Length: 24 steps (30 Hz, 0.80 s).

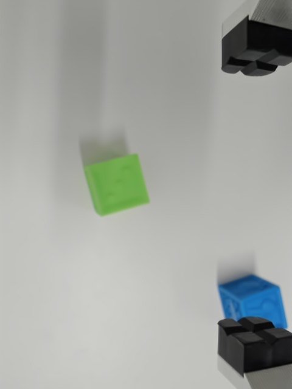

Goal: Stack cube

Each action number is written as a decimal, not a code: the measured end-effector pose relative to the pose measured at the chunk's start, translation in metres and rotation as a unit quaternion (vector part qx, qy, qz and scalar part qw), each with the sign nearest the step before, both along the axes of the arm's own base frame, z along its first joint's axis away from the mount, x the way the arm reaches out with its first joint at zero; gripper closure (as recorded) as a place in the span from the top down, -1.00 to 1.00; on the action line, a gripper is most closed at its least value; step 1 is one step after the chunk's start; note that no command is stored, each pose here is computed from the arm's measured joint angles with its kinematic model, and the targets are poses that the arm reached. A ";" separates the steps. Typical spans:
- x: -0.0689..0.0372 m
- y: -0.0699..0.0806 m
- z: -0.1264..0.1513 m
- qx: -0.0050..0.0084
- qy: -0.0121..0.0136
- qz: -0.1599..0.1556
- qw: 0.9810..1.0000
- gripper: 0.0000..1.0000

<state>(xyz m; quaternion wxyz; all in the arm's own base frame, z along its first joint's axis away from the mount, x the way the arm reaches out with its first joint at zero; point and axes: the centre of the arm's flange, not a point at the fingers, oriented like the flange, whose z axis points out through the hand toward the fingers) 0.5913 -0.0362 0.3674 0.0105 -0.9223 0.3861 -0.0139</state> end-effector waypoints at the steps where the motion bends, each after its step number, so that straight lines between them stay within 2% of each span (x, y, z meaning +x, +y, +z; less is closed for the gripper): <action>1: 0.000 0.000 -0.003 0.000 0.000 0.003 1.000 1.00; 12: 0.004 -0.001 -0.044 -0.002 0.005 0.033 0.999 1.00; 24: 0.008 -0.002 -0.093 -0.004 0.011 0.069 0.998 1.00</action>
